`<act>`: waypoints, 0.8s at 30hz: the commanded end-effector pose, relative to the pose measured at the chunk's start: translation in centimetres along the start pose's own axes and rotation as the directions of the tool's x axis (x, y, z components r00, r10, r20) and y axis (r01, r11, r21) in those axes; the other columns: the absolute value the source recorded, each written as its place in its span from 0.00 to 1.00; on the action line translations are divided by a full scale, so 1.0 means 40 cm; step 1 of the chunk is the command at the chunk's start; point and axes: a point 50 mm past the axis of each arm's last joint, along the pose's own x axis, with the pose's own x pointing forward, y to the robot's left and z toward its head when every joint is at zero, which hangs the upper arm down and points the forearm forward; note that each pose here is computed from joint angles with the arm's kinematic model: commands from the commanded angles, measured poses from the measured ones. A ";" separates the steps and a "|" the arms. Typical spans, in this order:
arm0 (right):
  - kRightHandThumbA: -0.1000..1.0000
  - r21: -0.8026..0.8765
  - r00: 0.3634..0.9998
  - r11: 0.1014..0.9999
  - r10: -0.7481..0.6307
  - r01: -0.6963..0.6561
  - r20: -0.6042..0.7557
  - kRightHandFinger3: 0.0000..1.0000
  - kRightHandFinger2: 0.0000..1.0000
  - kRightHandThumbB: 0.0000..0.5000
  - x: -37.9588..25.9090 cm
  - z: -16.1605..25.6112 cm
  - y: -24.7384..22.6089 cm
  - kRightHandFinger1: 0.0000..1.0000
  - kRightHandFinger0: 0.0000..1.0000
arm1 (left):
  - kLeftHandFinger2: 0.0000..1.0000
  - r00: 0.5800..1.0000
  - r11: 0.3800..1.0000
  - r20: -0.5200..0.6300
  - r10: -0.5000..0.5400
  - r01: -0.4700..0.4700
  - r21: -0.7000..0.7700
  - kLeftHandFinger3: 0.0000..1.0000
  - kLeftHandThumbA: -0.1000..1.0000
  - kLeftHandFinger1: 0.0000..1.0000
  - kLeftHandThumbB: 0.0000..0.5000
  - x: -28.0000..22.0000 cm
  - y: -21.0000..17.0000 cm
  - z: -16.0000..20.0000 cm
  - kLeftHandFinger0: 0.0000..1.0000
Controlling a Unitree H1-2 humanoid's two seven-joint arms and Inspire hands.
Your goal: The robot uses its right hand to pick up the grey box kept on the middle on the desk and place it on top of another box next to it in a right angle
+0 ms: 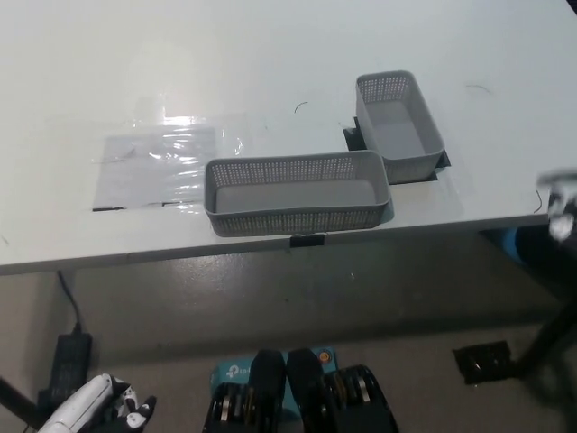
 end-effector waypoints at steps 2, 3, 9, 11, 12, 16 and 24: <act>0.29 -0.112 0.978 0.993 0.068 -0.046 0.195 0.54 0.22 0.45 0.068 0.161 -0.008 0.04 0.03 | 0.13 1.000 0.999 0.009 0.016 -0.016 0.028 0.26 0.59 0.04 0.28 -0.011 0.021 0.010 0.03; 0.30 -0.116 0.978 0.992 0.069 -0.047 0.198 0.54 0.22 0.45 0.072 0.165 -0.006 0.04 0.03 | 0.14 1.000 0.999 0.009 0.017 -0.017 0.031 0.26 0.59 0.04 0.28 -0.011 0.021 0.011 0.03; 0.32 -0.170 0.974 0.973 0.178 -0.153 0.139 0.60 0.46 0.55 0.188 0.172 0.028 0.35 0.35 | 0.08 1.000 1.000 0.013 0.011 -0.011 0.020 0.22 0.57 0.00 0.25 -0.011 0.020 0.010 0.00; 0.31 -0.162 0.967 0.966 0.223 -0.202 0.122 0.65 0.57 0.63 0.223 0.178 0.039 0.45 0.42 | 0.09 1.000 0.999 0.013 0.016 -0.017 0.032 0.23 0.58 0.00 0.27 -0.012 0.020 0.011 0.00; 0.32 -0.187 0.959 0.952 0.263 -0.241 0.104 0.75 0.66 0.63 0.250 0.184 0.049 0.56 0.52 | 0.10 1.000 0.999 0.005 0.018 -0.018 0.040 0.24 0.59 0.00 0.29 -0.012 0.020 0.011 0.00; 0.35 -0.303 0.924 0.886 0.381 -0.352 0.041 1.00 0.84 0.67 0.282 0.189 0.072 0.75 0.75 | 0.08 1.000 0.999 -0.008 0.002 -0.002 0.051 0.23 0.58 0.00 0.26 -0.016 0.020 0.005 0.00; 0.40 -0.446 0.870 0.764 0.488 -0.466 -0.072 1.00 1.00 0.95 0.386 0.193 0.115 1.00 1.00 | 0.09 1.000 1.000 -0.009 0.006 -0.006 0.031 0.25 0.59 0.00 0.29 -0.014 0.026 0.008 0.00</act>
